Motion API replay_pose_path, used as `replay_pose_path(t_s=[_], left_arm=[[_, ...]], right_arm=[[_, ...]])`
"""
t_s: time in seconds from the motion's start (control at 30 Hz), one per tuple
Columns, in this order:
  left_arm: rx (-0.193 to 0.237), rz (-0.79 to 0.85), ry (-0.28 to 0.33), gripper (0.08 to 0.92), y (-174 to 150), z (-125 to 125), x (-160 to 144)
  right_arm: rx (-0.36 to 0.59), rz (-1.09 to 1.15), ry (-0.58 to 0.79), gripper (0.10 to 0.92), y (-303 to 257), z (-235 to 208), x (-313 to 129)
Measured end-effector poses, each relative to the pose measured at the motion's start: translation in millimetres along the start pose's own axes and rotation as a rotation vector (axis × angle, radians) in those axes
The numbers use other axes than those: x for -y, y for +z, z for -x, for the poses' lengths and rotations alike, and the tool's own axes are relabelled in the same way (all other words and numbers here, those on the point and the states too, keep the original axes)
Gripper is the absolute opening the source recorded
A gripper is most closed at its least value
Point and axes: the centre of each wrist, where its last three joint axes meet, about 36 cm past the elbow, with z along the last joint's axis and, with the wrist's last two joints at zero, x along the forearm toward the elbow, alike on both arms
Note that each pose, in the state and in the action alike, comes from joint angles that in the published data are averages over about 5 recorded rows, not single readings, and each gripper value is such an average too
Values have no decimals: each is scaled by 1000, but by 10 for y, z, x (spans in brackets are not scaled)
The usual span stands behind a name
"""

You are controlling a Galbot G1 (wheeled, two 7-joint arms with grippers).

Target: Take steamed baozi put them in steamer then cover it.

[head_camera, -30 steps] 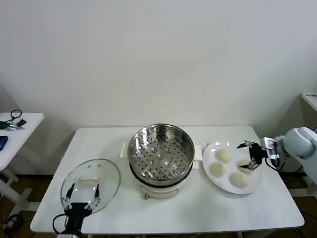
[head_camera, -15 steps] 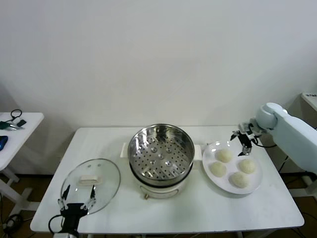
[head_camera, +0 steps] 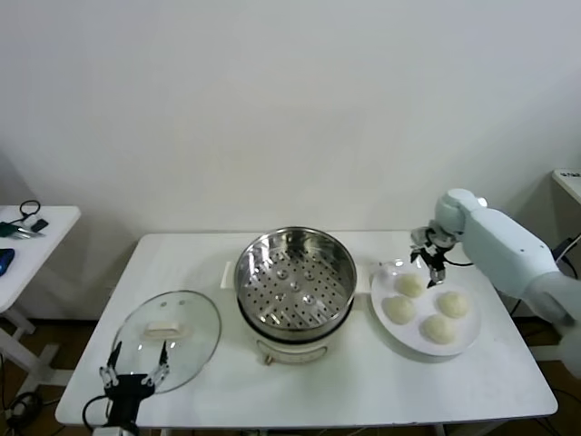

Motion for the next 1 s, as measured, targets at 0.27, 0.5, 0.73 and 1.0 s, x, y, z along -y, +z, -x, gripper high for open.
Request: replay_pose_path(t_s=[0.27, 0.5, 0.73, 1.0], left_arm=[[-7, 0, -3, 823, 30, 8, 0], [-10, 0, -5, 823, 39, 3, 5], [-12, 1, -9, 823, 47, 1, 0], [-19, 2, -14, 823, 78, -11, -6]], right_arm=[[-2, -2, -18, 823, -61, 133, 57], [-2, 2, -31, 823, -119, 215, 110], [0, -2, -42, 781, -172, 254, 153], [1, -10, -53, 709, -200, 256, 186]])
